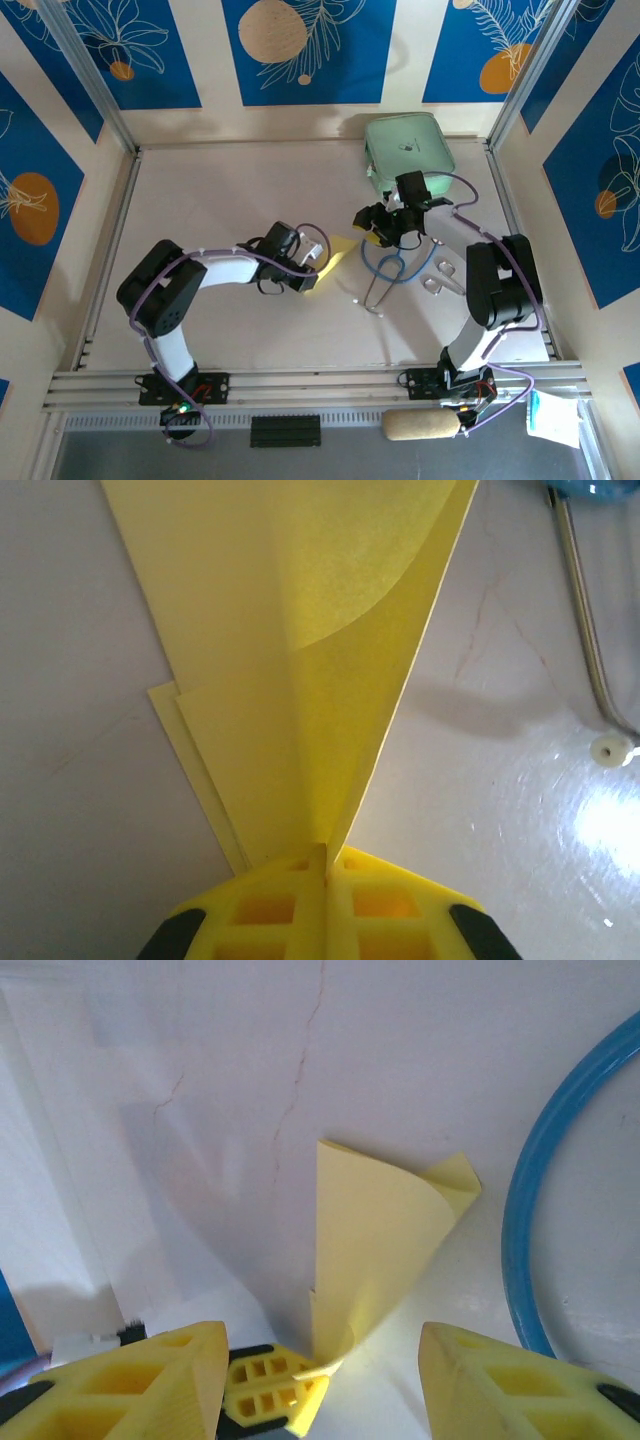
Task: Fold a paper plane with a square sheet of paper (pick it up from the middle)
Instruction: Fold the wing for the fifth time at the center of the table.
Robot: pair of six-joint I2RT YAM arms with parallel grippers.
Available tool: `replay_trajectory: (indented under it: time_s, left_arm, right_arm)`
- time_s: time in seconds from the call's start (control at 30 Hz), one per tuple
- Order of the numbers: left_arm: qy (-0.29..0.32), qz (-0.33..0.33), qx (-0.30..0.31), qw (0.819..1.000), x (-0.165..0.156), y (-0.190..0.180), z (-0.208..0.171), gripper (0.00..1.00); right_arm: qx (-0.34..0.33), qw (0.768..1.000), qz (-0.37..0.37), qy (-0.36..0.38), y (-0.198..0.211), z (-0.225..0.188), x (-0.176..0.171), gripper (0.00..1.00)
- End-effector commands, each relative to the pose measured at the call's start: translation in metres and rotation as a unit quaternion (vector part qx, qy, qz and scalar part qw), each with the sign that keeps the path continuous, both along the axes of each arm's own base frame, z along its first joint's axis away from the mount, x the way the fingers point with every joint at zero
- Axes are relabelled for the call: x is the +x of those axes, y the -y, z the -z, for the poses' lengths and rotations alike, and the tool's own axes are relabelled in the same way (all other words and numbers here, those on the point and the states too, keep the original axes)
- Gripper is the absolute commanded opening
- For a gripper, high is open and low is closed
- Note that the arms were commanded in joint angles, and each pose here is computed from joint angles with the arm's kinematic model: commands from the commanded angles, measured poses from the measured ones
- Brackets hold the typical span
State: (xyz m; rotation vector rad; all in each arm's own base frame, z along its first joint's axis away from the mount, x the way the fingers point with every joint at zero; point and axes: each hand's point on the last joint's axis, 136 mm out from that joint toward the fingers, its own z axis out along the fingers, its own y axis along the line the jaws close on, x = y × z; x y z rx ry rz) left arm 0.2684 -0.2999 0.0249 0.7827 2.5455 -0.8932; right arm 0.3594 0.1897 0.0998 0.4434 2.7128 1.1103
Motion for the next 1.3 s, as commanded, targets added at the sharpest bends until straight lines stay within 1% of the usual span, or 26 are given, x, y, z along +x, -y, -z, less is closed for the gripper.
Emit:
replay_trajectory:
  time_s: [0.0, 0.13, 0.4, 0.57, 0.7, 0.9, 1.27]
  left_arm:
    - [-0.047, -0.05, -0.056, 0.996, 0.001, -0.003, -0.006, 0.0]
    - [-0.068, -0.087, -0.085, 0.99, 0.007, -0.008, -0.007, 0.0]
    - [-0.12, -0.119, -0.111, 0.979, 0.009, -0.005, -0.005, 0.0]
    - [-0.144, -0.14, -0.113, 0.973, 0.01, -0.005, 0.001, 0.0]
    - [-0.153, -0.152, -0.12, 0.969, 0.01, -0.005, 0.005, 0.0]
    - [-0.159, -0.161, -0.125, 0.966, 0.008, -0.007, 0.011, 0.0]
    - [-0.16, -0.159, -0.109, 0.968, 0.002, -0.012, 0.019, 0.01]
  right_arm:
    - [0.031, 0.997, -0.039, 0.05, -0.011, -0.013, -0.005, 0.52]
    - [0.047, 0.995, -0.065, 0.063, -0.025, -0.01, -0.016, 0.49]
    - [0.061, 0.987, -0.129, 0.079, -0.067, 0.005, -0.043, 0.38]
    - [0.078, 0.981, -0.159, 0.078, -0.09, 0.013, -0.051, 0.31]
    - [0.085, 0.98, -0.168, 0.07, -0.1, 0.023, -0.049, 0.27]
    - [0.095, 0.976, -0.181, 0.07, -0.11, 0.029, -0.04, 0.26]
    - [0.093, 0.974, -0.196, 0.061, -0.119, 0.038, -0.031, 0.26]
